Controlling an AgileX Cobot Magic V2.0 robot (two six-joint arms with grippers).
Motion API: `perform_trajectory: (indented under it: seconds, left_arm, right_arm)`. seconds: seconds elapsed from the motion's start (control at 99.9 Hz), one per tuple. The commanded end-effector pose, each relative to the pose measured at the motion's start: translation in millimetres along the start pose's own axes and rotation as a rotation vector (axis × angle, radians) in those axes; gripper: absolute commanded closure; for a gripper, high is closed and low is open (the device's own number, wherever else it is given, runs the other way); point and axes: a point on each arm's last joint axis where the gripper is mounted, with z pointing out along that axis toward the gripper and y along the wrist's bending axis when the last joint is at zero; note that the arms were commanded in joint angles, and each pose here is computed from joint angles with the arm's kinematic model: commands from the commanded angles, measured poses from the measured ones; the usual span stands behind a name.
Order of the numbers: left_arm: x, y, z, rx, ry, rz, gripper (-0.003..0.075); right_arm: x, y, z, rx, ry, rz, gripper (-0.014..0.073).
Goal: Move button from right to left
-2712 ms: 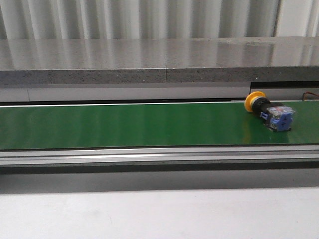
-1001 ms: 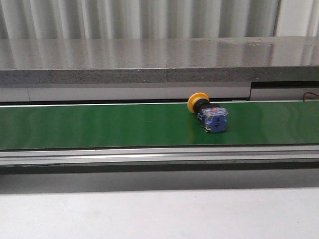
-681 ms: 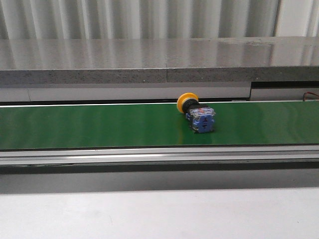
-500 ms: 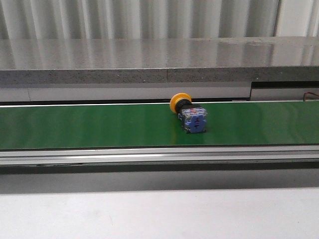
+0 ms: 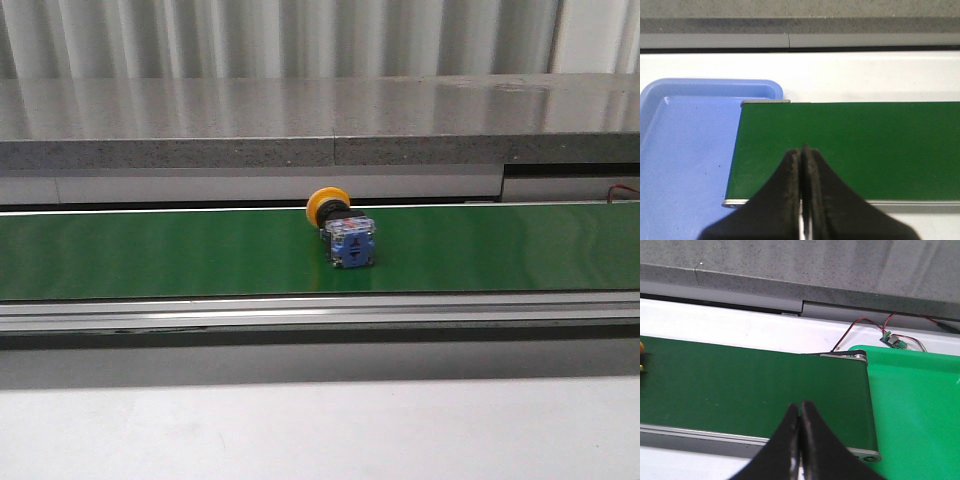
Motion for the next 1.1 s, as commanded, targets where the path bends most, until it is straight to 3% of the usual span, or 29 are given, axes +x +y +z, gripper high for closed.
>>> perform_trajectory:
  seconds: [0.0,0.44,0.631,0.871,0.941,1.091]
  left_arm:
    - [-15,-2,2,0.006,-0.056,0.011,0.074]
    - [-14,-8,37,0.028,0.06,-0.006,0.072]
    - [-12,-8,36,0.028,0.081,-0.009,0.0537]
    - [-9,-7,36,0.024,0.116,-0.009,0.0137]
    - [-8,-7,36,0.022,0.126,-0.008,0.0087]
    - [-7,-7,36,0.021,0.138,-0.009,0.0085]
  right_arm:
    - [-13,-3,-4,0.03,-0.092,-0.006,0.0662]
    - [-13,-3,-4,0.03,-0.092,-0.006,0.0662]
    - [-13,-3,-4,0.03,-0.092,-0.006,0.0662]
    - [-13,-3,-4,0.03,-0.092,-0.006,0.0662]
    - [-13,-3,-4,0.03,-0.092,-0.006,0.0662]
    - [-13,-3,-4,0.03,-0.092,-0.006,0.0662]
